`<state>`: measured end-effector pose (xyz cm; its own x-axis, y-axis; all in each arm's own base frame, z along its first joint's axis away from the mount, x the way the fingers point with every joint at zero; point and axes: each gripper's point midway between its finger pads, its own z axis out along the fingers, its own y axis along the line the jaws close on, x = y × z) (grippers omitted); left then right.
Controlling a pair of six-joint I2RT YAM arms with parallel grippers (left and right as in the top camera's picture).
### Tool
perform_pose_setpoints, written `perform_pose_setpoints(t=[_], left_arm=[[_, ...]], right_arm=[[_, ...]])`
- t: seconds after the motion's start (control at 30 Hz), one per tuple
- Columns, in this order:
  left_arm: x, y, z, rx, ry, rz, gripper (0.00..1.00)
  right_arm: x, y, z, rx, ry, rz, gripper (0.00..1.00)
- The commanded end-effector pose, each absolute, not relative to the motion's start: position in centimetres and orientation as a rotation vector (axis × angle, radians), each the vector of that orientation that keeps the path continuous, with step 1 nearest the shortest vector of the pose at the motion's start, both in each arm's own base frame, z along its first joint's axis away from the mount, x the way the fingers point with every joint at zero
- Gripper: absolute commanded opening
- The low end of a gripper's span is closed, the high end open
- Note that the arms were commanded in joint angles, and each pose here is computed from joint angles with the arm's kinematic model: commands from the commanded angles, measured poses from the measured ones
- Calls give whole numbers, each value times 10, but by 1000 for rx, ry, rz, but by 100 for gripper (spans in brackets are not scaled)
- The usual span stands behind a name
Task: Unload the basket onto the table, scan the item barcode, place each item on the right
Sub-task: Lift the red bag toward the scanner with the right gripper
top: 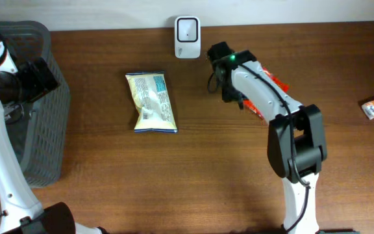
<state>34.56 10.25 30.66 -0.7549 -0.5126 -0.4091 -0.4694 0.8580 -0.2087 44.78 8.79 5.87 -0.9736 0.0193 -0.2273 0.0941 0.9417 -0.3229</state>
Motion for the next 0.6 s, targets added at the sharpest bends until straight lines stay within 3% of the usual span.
perform_pose_setpoints(t=[0.0,0.1,0.37,0.43,0.47,0.53,0.57], left_arm=[[345,102,308,-733,2564,-144,99],[345,102,308,-734,2564,-144,99],[345,102,308,-734,2564,-144,99],[345,102,308,-733,2564,-144,99],[345,102,308,-734,2564,-144,99],[345,102,308,-734,2564,-144,99],[345,102,308,-734,2564,-144,99]], right_arm=[[452,111,57,-233,2935,-270,86],[443,78,51,-315,2891,-632,96],[438,50,24,-288,2827,-821,99],[445,44,19,-243,2804,-804,86],[447,36,15,-207,2800,-794,72],[446,28,7,-171,2824,-755,54],[446,26,6,-162,2826,-750,52]])
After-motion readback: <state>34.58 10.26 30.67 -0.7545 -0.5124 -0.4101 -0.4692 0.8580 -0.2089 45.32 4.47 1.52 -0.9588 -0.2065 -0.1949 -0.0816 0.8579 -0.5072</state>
